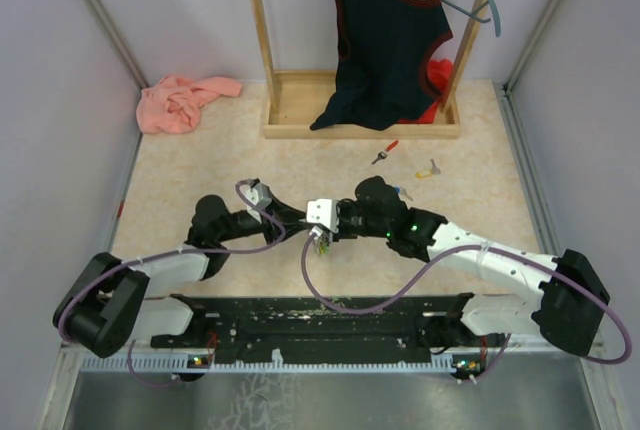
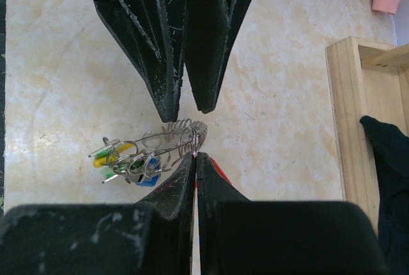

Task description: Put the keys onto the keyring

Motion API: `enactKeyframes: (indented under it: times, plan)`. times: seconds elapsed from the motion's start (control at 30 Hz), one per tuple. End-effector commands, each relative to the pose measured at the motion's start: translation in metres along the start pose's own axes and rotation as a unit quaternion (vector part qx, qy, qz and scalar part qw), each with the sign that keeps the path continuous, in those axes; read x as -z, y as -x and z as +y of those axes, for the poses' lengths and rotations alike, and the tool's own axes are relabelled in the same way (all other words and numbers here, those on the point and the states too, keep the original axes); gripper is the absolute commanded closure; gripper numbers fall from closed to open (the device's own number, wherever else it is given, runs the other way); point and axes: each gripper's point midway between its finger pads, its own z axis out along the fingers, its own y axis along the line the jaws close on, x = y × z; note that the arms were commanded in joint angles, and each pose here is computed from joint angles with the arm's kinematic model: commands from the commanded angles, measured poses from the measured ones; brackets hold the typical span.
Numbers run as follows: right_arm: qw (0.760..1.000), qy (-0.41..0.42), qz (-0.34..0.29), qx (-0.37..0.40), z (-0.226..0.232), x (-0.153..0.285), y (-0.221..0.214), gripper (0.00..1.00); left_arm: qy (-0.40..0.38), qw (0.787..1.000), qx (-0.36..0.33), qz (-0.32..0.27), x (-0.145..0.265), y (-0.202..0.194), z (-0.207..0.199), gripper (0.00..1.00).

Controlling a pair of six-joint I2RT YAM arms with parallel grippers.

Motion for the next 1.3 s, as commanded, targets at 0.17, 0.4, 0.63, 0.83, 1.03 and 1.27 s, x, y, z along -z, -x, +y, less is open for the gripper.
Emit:
enactKeyframes:
  times: [0.17, 0.4, 0.63, 0.83, 1.03, 1.27]
  plan:
    - [0.999, -0.02, -0.045, 0.022, -0.022, 0.004, 0.036, 1.0, -0.089, 0.994, -0.061, 0.021, -0.013, 0.003, -0.006, 0.64]
    - [0.998, -0.018, -0.051, 0.024, -0.022, 0.005, 0.039, 1.0, -0.094, 0.993, -0.055, 0.037, -0.019, -0.003, 0.001, 0.69]
    - [0.998, -0.017, -0.054, 0.025, -0.022, 0.005, 0.04, 1.0, -0.106, 0.992, -0.042, 0.046, -0.022, -0.008, 0.001, 0.76]
    - [0.998, -0.037, -0.044, 0.021, -0.026, 0.01, 0.035, 1.0, -0.085, 0.995, -0.04, 0.044, -0.02, -0.007, 0.004, 0.99]
    - [0.998, -0.062, -0.031, 0.004, -0.019, 0.017, 0.015, 1.0, -0.025, 0.999, -0.018, 0.019, -0.018, 0.012, 0.014, 0.99]
    - [0.998, -0.051, -0.027, -0.008, -0.005, 0.013, 0.005, 1.0, 0.002, 1.0, 0.016, -0.012, -0.016, 0.031, 0.012, 0.99]
